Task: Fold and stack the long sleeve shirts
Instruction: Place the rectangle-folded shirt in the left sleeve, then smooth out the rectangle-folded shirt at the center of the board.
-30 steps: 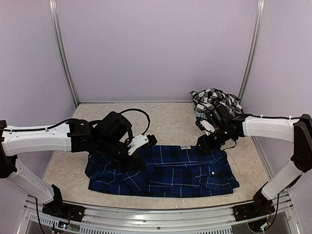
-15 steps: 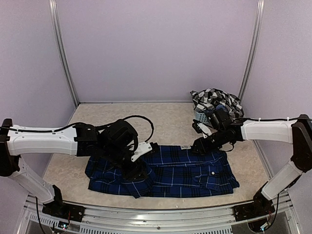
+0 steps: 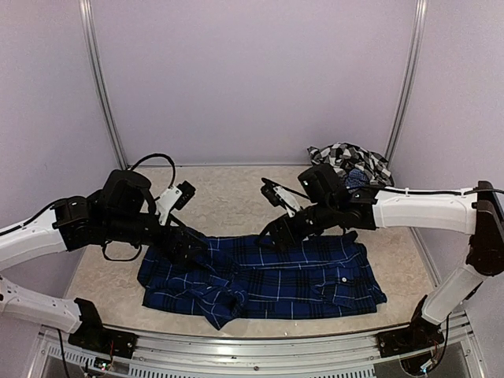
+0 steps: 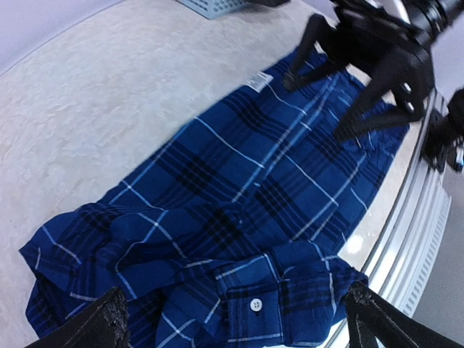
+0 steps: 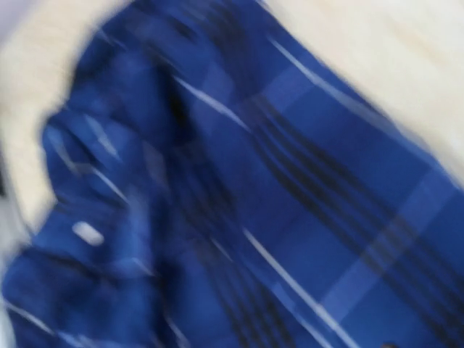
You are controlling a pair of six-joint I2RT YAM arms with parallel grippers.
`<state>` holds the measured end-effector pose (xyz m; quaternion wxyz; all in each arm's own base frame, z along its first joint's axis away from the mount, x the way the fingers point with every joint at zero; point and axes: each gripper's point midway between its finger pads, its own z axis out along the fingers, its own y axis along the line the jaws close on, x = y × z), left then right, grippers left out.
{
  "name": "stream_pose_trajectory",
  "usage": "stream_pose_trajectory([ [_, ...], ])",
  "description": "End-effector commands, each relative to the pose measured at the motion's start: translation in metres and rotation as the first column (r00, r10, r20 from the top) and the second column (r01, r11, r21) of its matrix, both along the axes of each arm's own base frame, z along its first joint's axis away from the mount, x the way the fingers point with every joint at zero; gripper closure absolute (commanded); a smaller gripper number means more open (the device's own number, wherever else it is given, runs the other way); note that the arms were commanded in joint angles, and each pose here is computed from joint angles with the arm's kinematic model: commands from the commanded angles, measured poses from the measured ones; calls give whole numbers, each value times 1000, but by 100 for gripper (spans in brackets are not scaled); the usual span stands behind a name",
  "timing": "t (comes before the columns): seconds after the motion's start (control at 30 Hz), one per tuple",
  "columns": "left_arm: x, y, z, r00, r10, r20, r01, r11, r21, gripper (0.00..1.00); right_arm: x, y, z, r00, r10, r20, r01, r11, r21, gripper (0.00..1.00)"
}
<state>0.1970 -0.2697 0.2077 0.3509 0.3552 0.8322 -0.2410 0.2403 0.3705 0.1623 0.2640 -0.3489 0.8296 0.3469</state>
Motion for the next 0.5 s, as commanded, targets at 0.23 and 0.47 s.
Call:
stream_pose_trajectory([
  [0.23,64,79,-9,848,492,-199,-518,849,-109,1,-62,111,4,957,282,65,-275,956,-98,9],
  [0.47,64,92,-51,789,520,-327,-557,830,-23,8,-100,134,-34,914,403,42,-381,890,-250,9],
])
